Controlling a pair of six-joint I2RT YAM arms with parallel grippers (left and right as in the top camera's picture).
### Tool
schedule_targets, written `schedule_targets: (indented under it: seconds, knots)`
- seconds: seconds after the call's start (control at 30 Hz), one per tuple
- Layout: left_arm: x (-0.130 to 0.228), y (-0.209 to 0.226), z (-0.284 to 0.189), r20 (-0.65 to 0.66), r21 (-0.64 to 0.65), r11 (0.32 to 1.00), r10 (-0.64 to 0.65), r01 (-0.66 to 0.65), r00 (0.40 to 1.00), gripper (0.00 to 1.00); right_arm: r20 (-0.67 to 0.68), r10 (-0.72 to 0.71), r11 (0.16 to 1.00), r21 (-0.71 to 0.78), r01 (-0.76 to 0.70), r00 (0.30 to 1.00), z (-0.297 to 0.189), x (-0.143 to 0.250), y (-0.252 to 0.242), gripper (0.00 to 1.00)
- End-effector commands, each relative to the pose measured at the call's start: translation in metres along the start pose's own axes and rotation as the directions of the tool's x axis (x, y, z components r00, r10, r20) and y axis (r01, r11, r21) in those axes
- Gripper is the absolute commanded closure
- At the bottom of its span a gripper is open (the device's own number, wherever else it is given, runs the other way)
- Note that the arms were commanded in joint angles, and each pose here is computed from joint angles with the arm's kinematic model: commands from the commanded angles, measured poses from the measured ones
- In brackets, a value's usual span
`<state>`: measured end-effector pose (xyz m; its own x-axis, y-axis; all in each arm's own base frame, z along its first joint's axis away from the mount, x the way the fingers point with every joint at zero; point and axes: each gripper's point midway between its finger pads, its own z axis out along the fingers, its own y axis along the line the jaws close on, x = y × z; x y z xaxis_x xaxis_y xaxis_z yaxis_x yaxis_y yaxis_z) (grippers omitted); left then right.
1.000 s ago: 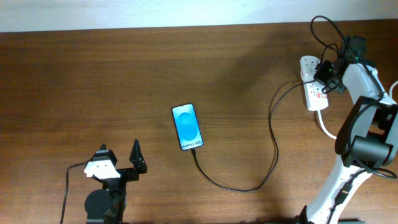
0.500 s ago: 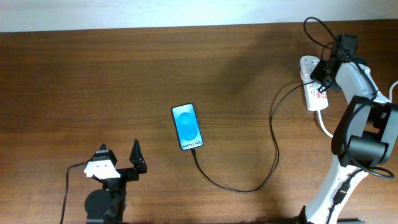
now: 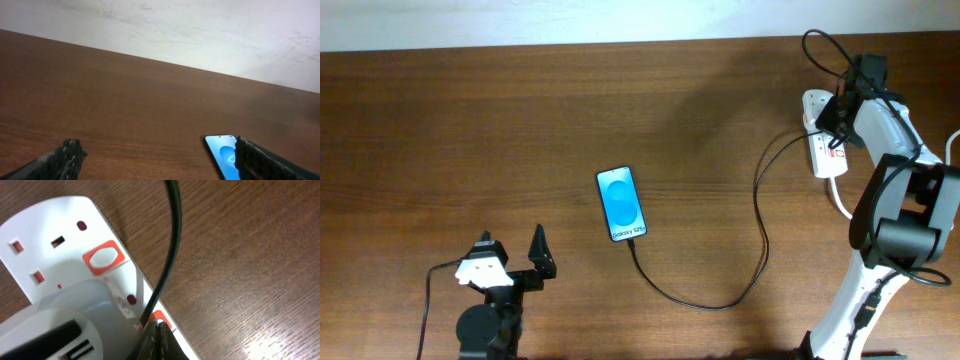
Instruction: Plug charger to phone and switch on socket
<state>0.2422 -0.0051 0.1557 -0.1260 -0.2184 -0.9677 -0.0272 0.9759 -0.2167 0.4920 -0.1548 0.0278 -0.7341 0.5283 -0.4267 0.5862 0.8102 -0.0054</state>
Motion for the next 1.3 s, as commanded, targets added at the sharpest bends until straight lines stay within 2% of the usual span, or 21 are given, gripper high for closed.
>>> schedule_targets:
  seconds: [0.0,0.27,0.5,0.77,0.87,1.07,1.27]
  knots:
    - [0.001,0.002,0.000,0.001,-0.006,1.000,-0.007,0.007,1.000,0.01,-0.142,-0.114,0.978,-0.189,0.086,0.983,0.005,0.059,0.069,0.96]
    - [0.001,0.002,0.000,0.001,-0.006,1.000,-0.007,0.007,1.000,0.01,-0.133,-0.122,0.982,-0.160,0.100,0.984,0.005,0.059,0.068,0.96]
    - [0.001,0.002,0.000,0.001,-0.006,1.000,-0.007,0.007,1.000,0.01,-0.113,-0.113,0.989,0.083,0.123,0.987,-0.002,0.046,0.019,0.96]
    - [0.001,0.002,0.000,0.001,-0.006,1.000,-0.007,0.007,1.000,0.01,-0.098,-0.001,0.992,0.127,0.013,0.995,-0.013,0.023,-0.032,0.96]
    - [0.001,0.002,0.000,0.001,-0.006,1.000,-0.007,0.007,1.000,0.01,-0.071,0.028,0.994,0.106,-0.020,0.997,-0.012,0.012,-0.038,0.96]
    - [0.001,0.002,0.000,0.002,-0.006,1.000,-0.007,0.007,1.000,0.01,-0.037,0.038,0.997,-0.062,-0.040,0.999,-0.010,0.000,-0.006,0.96]
    - [0.001,0.002,0.000,0.001,-0.006,1.000,-0.007,0.007,1.000,0.01,-0.022,0.041,0.996,-0.082,-0.042,0.999,-0.010,-0.005,-0.002,0.96]
